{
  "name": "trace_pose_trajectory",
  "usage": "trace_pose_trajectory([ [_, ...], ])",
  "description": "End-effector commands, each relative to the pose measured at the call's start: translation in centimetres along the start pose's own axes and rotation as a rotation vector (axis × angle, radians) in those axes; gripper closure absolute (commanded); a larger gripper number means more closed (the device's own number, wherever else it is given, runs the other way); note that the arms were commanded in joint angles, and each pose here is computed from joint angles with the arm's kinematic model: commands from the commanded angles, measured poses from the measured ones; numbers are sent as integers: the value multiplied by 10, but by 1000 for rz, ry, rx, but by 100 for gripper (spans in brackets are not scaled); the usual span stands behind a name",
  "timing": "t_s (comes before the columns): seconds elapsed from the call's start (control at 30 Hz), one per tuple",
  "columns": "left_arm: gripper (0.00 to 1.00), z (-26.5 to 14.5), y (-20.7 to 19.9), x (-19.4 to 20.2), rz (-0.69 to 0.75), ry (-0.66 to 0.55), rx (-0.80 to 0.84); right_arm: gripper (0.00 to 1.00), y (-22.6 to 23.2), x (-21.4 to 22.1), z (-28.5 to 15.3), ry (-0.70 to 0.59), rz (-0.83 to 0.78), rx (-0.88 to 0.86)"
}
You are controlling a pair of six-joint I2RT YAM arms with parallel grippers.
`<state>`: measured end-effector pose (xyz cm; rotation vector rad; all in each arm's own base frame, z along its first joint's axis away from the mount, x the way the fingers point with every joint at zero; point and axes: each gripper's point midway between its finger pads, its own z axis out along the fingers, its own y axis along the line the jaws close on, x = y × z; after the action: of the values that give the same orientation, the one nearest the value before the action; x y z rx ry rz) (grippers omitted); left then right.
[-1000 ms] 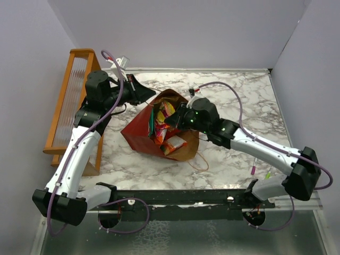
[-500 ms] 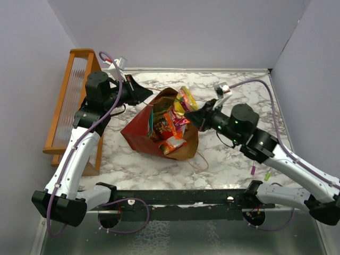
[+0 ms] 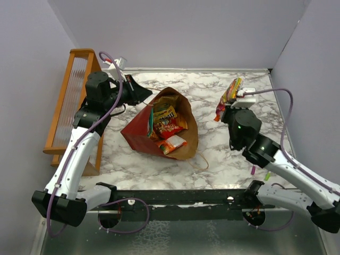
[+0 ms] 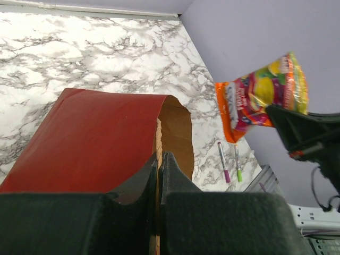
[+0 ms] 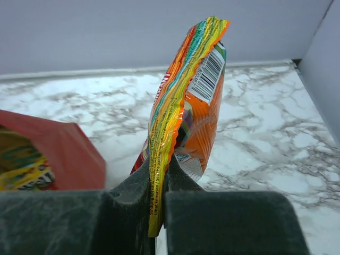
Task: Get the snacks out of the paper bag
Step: Take out the snack from the paper bag, then place the snack at the center of the board.
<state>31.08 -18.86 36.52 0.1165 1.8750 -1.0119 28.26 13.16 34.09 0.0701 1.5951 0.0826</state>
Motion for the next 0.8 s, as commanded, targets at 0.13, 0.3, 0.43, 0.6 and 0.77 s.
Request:
trace_pose_trajectory([
  [0.13,100,0,0,-8,21,-17,-14,99,-40,53,101,154,189,116],
  [0.3,100,3,-1,-7,10,-5,-4,99,-42,82,155,205,370,16],
  [0.43,100,3,-3,-6,-1,2,11,99,-55,96,199,166,499,-88],
  [0.6,100,3,-3,-2,-8,10,15,99,-79,117,255,178,696,-160],
  [0.77,100,5,-2,0,-23,9,20,99,-86,148,312,203,833,-283],
])
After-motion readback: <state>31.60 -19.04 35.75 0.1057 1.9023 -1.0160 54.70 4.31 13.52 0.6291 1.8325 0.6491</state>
